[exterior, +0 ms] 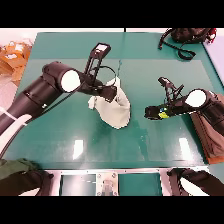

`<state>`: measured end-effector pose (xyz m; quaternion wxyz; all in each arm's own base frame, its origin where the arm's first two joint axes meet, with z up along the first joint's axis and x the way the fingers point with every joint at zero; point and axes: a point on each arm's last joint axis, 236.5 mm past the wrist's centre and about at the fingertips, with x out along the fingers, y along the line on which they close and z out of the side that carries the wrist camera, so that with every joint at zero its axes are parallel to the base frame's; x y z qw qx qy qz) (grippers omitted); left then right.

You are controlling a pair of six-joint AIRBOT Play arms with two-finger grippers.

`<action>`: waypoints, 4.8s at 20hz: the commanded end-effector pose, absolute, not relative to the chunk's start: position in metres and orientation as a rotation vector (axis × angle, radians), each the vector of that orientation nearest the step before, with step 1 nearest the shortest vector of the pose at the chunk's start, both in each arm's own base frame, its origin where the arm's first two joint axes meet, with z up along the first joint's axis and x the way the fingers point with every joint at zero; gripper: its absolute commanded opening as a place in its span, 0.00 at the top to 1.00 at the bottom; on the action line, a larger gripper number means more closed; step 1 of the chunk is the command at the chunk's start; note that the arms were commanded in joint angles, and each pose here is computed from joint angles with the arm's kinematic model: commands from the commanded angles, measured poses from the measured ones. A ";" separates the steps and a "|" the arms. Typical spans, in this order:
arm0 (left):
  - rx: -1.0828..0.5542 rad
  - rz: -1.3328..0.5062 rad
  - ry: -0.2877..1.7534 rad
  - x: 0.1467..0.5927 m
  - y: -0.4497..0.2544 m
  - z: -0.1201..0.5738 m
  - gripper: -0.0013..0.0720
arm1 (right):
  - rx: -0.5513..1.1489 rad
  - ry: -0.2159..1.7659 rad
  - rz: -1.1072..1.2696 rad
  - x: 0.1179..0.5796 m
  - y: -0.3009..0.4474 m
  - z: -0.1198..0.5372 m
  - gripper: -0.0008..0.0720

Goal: Fold the shirts.

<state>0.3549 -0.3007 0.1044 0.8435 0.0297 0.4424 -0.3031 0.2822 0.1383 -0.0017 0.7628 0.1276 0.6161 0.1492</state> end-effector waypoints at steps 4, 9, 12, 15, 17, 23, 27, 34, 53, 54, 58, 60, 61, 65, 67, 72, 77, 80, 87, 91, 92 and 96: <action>0.034 -0.378 1.133 0.372 -0.189 0.077 0.01 | 0.278 1.340 0.325 0.282 0.139 -0.002 0.97; -0.174 -0.307 1.200 0.403 -0.149 0.003 0.01 | 0.288 1.278 0.316 0.297 0.139 0.002 0.97; -0.264 -0.406 1.199 0.421 -0.184 -0.042 0.01 | 0.289 1.254 0.315 0.302 0.140 0.002 0.97; -0.401 -0.496 1.161 0.439 -0.223 -0.070 0.02 | 0.296 1.245 0.301 0.311 0.140 -0.004 0.97; -0.400 -0.523 1.161 0.441 -0.229 -0.087 0.28 | 0.330 1.228 0.275 0.328 0.137 -0.012 0.84; -0.323 -0.592 1.218 0.436 -0.207 -0.077 0.95 | 0.487 1.177 0.258 0.425 0.132 -0.026 0.39; -0.300 -0.617 1.236 0.439 -0.191 -0.064 0.94 | 0.647 1.176 0.318 0.491 0.172 -0.044 0.39; -0.275 -0.631 1.229 0.439 -0.190 -0.065 0.95 | 0.777 1.173 0.426 0.544 0.275 -0.092 0.45; -0.011 -0.509 0.880 0.419 -0.140 0.207 0.95 | 0.285 0.662 0.405 0.488 0.089 0.260 0.97; -0.001 -0.476 0.820 0.405 -0.131 0.234 0.95 | 0.264 0.603 0.378 0.472 0.077 0.288 0.97; 0.036 -0.268 0.629 0.344 -0.077 0.316 0.95 | 0.216 0.411 0.273 0.396 0.034 0.378 0.97; 0.070 -0.178 0.578 0.321 -0.051 0.335 0.95 | 0.214 0.396 0.222 0.359 0.021 0.393 0.97; 0.094 -0.139 0.592 0.318 -0.040 0.333 0.95 | 0.219 0.438 0.180 0.344 0.014 0.387 0.97; 0.148 -0.075 0.835 0.307 -0.021 0.269 0.95 | 0.259 0.739 0.008 0.308 -0.014 0.304 0.97; 0.148 -0.184 0.885 0.312 -0.045 0.236 0.95 | 0.314 0.849 0.071 0.306 0.004 0.261 0.97; 0.116 -0.286 1.017 0.321 -0.070 0.131 0.95 | 0.419 1.032 0.087 0.326 0.019 0.112 0.97; 0.110 -0.267 1.084 0.323 -0.066 0.038 0.95 | 0.560 1.214 0.002 0.321 0.019 -0.023 0.97; 0.031 -0.294 1.127 0.325 -0.081 0.011 0.95 | 0.521 1.255 0.013 0.330 0.014 -0.053 0.97; -0.090 -0.446 1.202 0.309 -0.121 -0.001 0.95 | 0.625 1.259 0.078 0.331 0.037 -0.045 0.97; -0.063 -0.459 1.258 0.296 -0.118 -0.007 0.95 | 0.668 1.269 0.118 0.330 0.041 -0.033 0.41; -0.043 -0.462 1.296 0.287 -0.115 -0.010 0.95 | 0.676 1.280 0.119 0.327 0.036 -0.027 0.41; 0.108 -0.262 1.390 0.281 -0.060 -0.015 0.01 | 0.712 1.258 0.073 0.325 0.008 -0.011 0.41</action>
